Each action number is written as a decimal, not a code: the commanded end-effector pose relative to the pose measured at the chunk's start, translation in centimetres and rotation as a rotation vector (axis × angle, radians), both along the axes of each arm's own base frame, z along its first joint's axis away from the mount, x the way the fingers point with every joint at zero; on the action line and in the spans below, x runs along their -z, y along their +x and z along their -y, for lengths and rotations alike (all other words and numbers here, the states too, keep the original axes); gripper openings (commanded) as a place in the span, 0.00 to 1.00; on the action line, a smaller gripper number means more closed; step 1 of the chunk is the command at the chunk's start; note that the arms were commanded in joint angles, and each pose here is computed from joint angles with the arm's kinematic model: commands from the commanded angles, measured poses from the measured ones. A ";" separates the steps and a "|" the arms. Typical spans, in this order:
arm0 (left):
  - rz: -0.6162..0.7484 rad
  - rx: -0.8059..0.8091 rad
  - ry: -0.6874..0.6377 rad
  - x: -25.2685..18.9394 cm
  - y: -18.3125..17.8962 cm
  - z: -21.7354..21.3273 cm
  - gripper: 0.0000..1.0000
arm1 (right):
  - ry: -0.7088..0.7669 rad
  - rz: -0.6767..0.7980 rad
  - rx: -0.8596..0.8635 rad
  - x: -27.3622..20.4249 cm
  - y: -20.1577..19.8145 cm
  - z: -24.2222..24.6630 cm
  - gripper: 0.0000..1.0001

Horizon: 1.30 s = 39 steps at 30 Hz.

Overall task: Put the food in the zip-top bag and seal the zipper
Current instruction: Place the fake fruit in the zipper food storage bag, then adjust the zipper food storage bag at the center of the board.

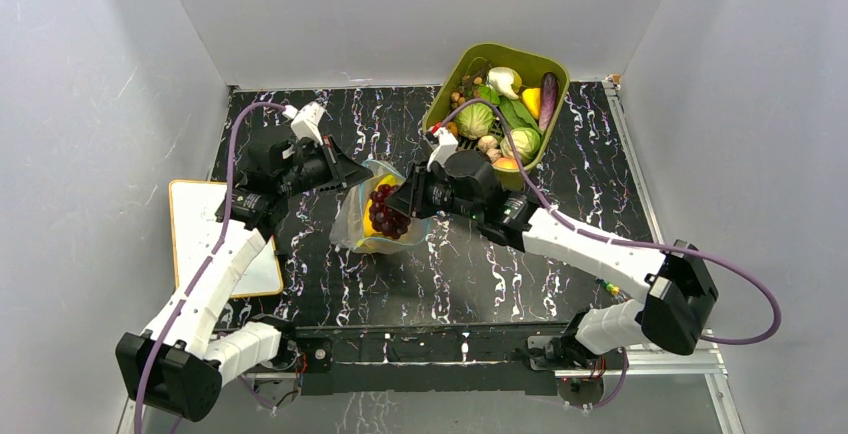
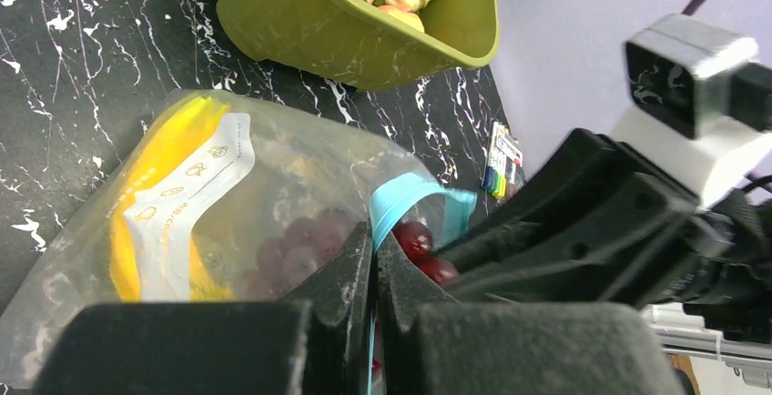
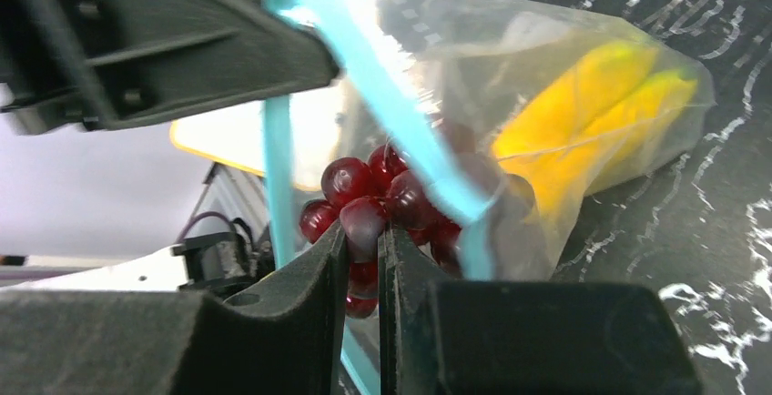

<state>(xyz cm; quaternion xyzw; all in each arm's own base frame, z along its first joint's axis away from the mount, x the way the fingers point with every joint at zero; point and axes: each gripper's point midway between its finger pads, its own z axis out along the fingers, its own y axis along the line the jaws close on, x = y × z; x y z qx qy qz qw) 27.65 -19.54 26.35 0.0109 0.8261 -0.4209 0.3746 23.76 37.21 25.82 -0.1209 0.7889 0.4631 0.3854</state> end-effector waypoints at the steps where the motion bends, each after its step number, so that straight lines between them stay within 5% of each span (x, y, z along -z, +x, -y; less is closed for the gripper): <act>1: 0.099 0.026 -0.046 -2.9 -0.9 0.3 0.00 | -0.055 0.099 0.090 -1.3 2.3 0.4 0.18; 8: 0.086 0.014 -0.050 -1.9 -0.6 0.3 0.00 | -0.130 0.098 0.052 -2.4 1.6 1.0 0.43; 13: 0.091 0.002 -0.031 -1.5 -0.4 0.0 0.00 | -0.184 0.061 0.094 -3.8 1.3 2.6 0.50; 29: 0.106 -0.027 -0.010 -1.1 -0.1 -0.5 0.00 | -0.238 -0.056 0.193 -1.2 0.7 4.9 0.60; 39: 0.140 -0.003 0.013 -2.2 -0.4 -0.5 0.00 | -0.254 -0.074 0.146 1.4 1.4 2.9 0.51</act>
